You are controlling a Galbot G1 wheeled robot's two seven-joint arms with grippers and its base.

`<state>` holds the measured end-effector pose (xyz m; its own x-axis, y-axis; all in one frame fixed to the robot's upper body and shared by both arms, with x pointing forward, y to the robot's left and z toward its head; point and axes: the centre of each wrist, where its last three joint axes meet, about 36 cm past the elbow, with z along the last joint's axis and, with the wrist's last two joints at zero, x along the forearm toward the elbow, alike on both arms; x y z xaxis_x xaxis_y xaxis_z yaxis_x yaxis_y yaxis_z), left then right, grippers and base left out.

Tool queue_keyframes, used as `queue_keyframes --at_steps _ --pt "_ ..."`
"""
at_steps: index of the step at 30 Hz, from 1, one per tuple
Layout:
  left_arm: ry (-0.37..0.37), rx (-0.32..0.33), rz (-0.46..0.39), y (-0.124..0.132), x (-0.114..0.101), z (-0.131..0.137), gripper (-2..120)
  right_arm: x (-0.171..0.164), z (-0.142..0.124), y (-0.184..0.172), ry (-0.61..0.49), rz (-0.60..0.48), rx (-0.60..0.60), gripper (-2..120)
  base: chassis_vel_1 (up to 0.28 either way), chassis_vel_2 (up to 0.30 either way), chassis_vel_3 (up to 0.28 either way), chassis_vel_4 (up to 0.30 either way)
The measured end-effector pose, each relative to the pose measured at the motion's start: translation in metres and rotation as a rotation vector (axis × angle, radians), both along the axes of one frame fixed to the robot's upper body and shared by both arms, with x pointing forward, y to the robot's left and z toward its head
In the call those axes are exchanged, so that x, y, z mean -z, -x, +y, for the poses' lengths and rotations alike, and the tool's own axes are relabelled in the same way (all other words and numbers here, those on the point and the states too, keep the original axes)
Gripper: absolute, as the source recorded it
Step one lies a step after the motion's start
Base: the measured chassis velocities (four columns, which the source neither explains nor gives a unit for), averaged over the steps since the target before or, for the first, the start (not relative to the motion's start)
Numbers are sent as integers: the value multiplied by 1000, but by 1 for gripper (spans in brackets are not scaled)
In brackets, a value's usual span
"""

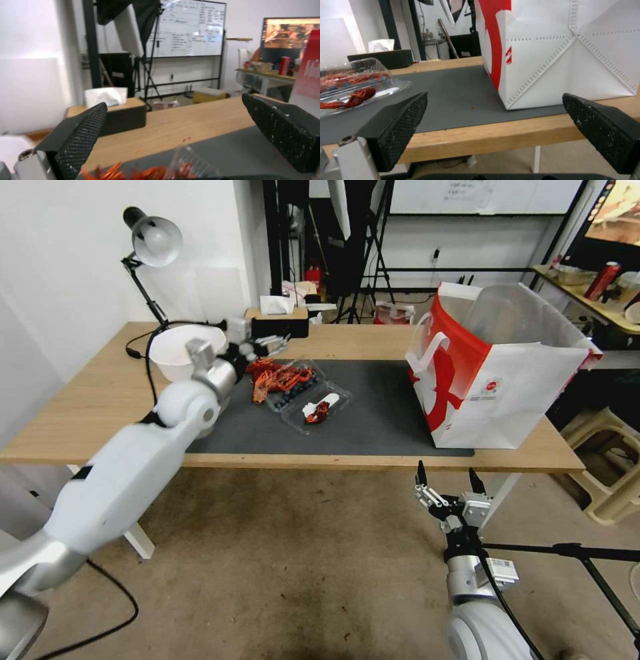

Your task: Pick up the trash from the table and place it into the takeout bag.

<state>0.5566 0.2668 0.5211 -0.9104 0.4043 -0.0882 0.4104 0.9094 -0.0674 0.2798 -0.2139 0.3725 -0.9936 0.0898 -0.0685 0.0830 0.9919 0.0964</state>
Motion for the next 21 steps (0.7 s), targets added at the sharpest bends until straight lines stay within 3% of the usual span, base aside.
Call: queue_keyframes --at_steps 13,21 --pt "12 -135 -27 79 39 31 100 0 4 0 0 -1 -11 100 0 0 0 0" --pt "1 -170 -27 128 66 30 100 0 3 1 2 1 -13 100 0 0 0 0"
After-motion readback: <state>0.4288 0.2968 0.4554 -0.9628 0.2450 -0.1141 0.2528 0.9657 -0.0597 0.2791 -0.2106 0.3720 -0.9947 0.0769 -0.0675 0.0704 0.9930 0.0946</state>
